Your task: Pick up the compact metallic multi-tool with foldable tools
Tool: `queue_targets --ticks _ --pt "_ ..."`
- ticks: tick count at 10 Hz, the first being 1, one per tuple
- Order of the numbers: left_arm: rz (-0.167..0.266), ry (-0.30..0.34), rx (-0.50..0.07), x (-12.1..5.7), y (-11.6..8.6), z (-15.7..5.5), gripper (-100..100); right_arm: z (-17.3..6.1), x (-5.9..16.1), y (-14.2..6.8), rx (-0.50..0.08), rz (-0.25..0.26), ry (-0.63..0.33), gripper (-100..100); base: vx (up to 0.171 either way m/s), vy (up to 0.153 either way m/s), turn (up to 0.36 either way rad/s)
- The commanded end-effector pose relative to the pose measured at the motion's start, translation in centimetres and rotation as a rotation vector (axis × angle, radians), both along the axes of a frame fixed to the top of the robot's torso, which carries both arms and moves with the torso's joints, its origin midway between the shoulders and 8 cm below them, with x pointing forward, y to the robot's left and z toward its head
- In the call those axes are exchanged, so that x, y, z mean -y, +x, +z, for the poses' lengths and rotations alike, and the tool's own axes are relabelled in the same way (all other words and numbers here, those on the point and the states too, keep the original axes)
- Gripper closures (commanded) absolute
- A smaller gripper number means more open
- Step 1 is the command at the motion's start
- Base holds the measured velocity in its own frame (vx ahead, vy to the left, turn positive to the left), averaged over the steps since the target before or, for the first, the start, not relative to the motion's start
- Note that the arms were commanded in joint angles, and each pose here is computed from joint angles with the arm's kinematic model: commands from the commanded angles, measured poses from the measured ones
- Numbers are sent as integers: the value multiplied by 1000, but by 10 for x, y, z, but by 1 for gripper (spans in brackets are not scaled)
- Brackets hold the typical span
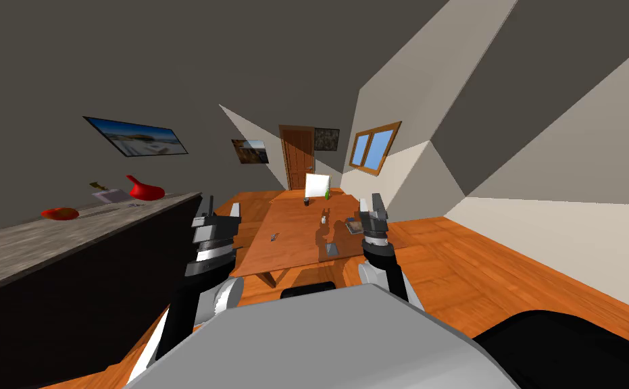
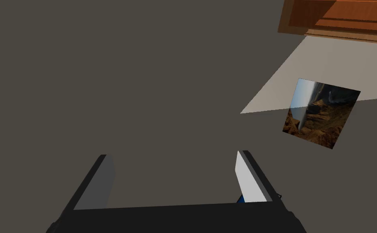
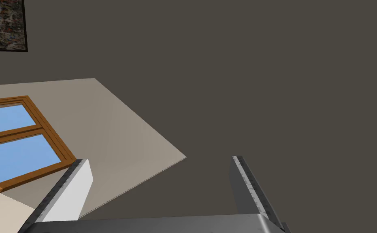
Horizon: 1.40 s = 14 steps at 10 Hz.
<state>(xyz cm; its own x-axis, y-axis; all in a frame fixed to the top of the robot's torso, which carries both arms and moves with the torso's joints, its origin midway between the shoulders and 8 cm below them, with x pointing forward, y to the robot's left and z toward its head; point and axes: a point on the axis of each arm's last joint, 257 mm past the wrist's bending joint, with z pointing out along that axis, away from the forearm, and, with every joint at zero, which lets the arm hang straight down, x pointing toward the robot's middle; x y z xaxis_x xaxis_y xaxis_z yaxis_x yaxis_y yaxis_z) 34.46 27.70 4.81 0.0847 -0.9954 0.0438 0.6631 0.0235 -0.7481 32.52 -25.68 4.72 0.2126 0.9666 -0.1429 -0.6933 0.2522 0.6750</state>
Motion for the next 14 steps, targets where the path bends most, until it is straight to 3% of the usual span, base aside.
queue_targets --ticks 1,4,8,9,12,13,14 --pt "-19 19 -10 5 4 -2 -100 0 0 0 0 0 0 0 -23 17 -56" --pt "-77 66 -49 21 17 -10 -100 0 0 0 0 0 0 0 -90 67 -120" --pt "-172 133 -141 49 45 -35 -100 0 0 0 0 0 0 0 -118 99 -188" --pt "-174 142 -143 50 45 -35 -100 0 0 0 0 0 0 0 -87 92 -81" --pt "-244 201 -244 71 70 -67 -100 0 0 0 0 0 0 0 -124 110 -246" --pt "-247 213 -246 72 69 -68 -100 0 0 0 0 0 0 0 -104 91 -70" --pt "-268 239 -286 78 78 -81 -100 0 0 0 0 0 0 0 -70 74 -144"
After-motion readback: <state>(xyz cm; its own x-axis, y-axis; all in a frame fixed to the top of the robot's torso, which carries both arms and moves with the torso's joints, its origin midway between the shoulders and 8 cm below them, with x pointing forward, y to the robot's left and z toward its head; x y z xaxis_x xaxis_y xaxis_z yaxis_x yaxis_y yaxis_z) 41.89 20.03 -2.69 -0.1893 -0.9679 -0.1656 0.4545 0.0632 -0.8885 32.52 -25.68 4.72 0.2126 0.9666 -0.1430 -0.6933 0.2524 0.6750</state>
